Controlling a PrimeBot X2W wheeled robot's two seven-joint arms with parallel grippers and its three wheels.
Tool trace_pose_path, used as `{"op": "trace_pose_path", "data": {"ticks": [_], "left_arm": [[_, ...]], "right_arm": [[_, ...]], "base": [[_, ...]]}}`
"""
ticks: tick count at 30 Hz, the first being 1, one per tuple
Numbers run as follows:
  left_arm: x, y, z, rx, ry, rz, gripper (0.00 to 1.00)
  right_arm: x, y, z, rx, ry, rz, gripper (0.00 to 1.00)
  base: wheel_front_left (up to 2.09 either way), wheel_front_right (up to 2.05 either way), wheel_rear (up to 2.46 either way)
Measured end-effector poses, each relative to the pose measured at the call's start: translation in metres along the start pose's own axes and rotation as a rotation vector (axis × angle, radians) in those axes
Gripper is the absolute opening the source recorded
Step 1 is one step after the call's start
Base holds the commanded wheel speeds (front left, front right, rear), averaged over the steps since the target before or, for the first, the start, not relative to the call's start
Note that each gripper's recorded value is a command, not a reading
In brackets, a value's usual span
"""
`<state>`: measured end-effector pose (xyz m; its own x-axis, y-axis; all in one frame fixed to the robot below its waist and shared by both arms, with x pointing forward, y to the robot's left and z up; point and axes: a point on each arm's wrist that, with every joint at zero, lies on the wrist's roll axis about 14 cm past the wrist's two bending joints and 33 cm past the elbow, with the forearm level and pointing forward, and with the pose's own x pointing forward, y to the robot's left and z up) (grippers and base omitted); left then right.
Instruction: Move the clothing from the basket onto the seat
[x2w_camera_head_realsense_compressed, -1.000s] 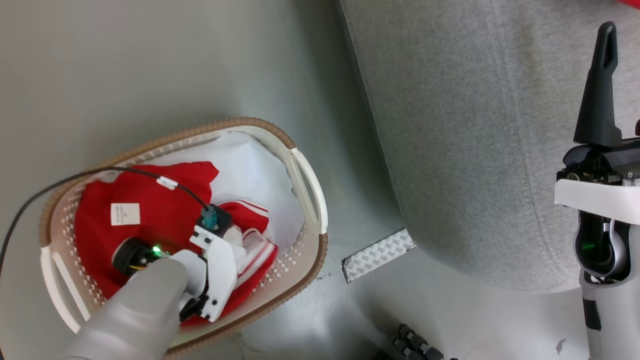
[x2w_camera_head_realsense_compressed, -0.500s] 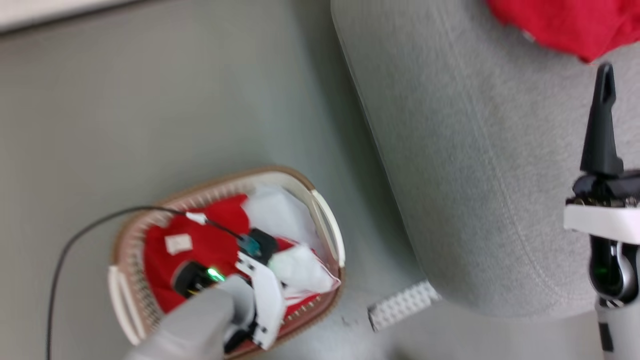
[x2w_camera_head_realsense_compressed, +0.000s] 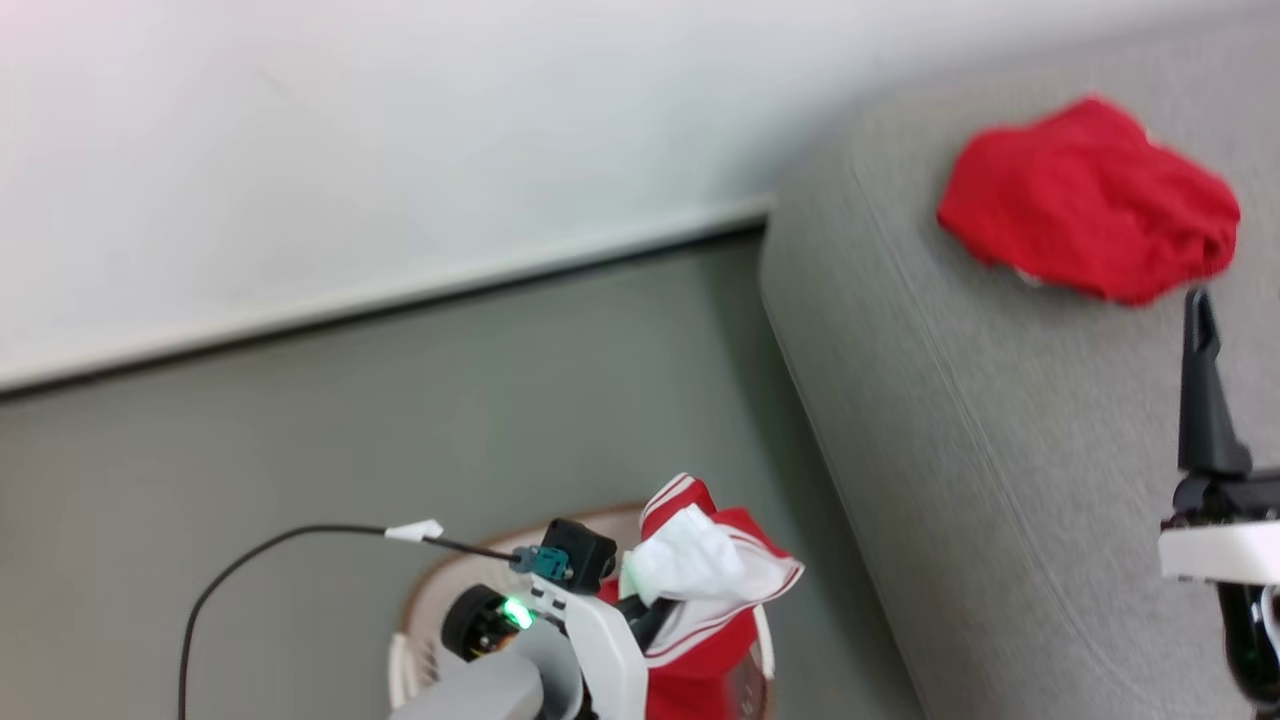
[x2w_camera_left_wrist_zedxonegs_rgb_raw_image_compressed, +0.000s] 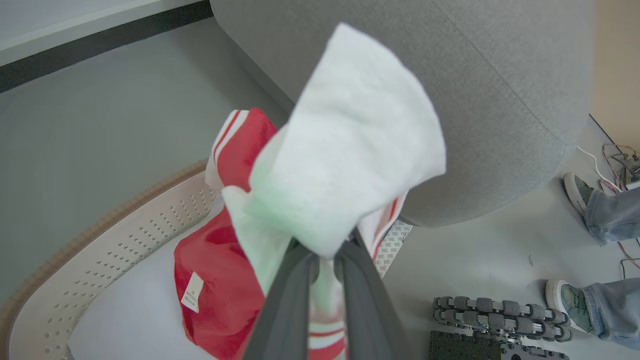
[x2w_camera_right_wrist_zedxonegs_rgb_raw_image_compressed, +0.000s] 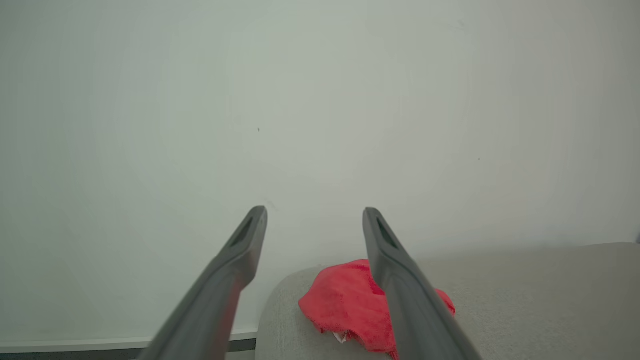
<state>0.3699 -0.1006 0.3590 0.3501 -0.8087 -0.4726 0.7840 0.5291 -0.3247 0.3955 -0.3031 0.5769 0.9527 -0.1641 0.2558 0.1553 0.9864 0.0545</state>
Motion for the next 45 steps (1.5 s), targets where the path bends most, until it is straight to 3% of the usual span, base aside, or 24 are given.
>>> {"op": "trace_pose_path", "data": {"ticks": [8,18,22,31,45], "left_arm": [[-0.048,-0.006,0.09,0.034,-0.298,0.07,0.0],[-0.122,-0.01,0.203,0.167,-0.654,0.165,0.0],[-0.147,-0.018,0.228,0.219,-0.749,0.18,0.0],[-0.177,-0.027,0.252,0.27,-0.838,0.2,0.0],[-0.179,-0.031,0.249,0.27,-0.831,0.201,0.0]], "right_arm": [[-0.018,0.023,0.024,0.074,-0.062,0.063,1.0],[-0.037,0.065,0.017,0.159,-0.035,0.159,1.0],[-0.041,0.078,0.013,0.18,-0.021,0.193,1.0],[-0.047,0.108,0.005,0.214,0.013,0.271,1.0],[-0.056,0.139,0.001,0.24,0.044,0.377,1.0]], "base": [[0.0,0.0,0.0],[0.0,0.0,0.0],[0.0,0.0,0.0],[0.0,0.0,0.0],[0.0,0.0,0.0]]}}
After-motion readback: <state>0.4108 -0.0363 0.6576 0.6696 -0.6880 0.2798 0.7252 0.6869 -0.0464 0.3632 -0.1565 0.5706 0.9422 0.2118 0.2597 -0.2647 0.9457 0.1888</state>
